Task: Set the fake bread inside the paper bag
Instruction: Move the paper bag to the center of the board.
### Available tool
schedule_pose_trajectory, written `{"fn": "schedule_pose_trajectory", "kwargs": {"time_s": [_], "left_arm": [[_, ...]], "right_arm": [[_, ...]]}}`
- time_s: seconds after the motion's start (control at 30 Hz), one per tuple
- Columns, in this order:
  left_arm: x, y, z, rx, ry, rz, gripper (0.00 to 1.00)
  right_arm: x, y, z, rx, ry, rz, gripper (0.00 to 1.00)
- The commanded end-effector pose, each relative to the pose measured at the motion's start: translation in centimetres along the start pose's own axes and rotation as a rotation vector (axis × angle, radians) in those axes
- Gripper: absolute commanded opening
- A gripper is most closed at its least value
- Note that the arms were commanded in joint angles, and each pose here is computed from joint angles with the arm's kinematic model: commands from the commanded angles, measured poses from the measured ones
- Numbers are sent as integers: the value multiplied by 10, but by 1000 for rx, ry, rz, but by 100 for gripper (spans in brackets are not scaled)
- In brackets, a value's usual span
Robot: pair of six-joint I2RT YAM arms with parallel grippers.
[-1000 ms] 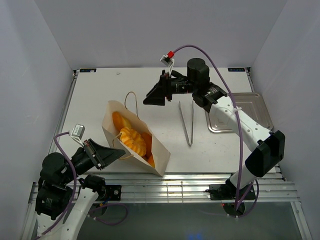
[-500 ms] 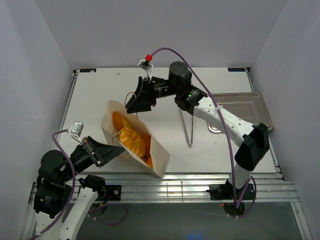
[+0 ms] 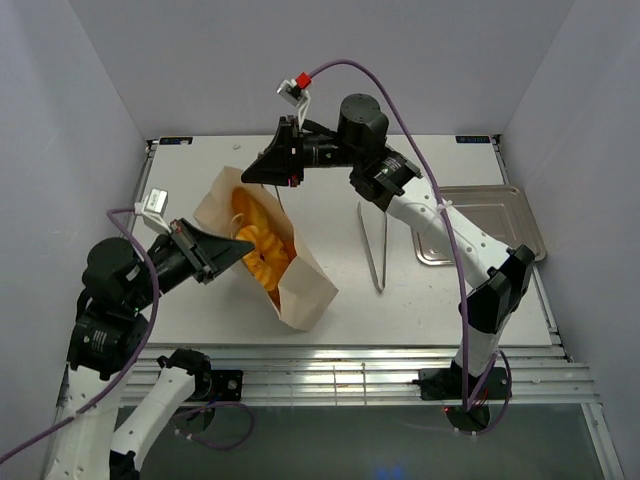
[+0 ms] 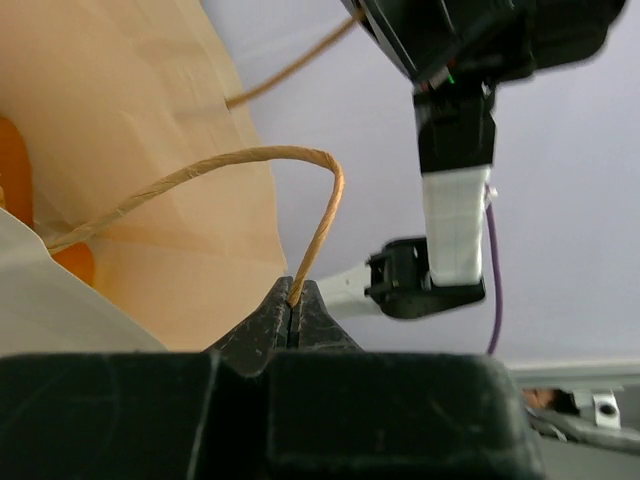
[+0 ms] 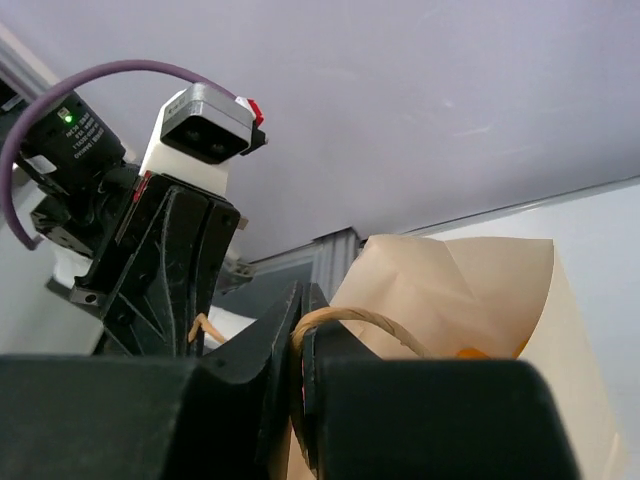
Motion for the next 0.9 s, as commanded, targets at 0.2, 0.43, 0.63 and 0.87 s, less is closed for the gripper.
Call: {"fn": "schedule_pose_trajectory", "kwargs": {"time_s": [0.2, 0.43, 0.63, 0.87], "left_arm": [[73, -33, -84, 59, -119, -200, 0], [103, -10, -146, 97, -39, -193, 0], [115, 4, -171, 93, -20, -173, 0], [114, 7, -173, 59, -18, -146, 0]], "right_arm": [[33, -37, 66, -195, -123, 115, 8], [10, -52, 113, -320, -103, 129, 8], [1, -69, 144, -373, -97, 94, 8], [0, -99, 155, -393, -63, 20, 10]]}}
Point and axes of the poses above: each gripper's point midway between its finger pads, its own z axis back along the fingers, its own y axis along the line the jaws close on, x = y × z, the point moved 8 cm from there along z, back along the fingers, and after that the axes turned 14 degrees about z, right-handed, at the moved point
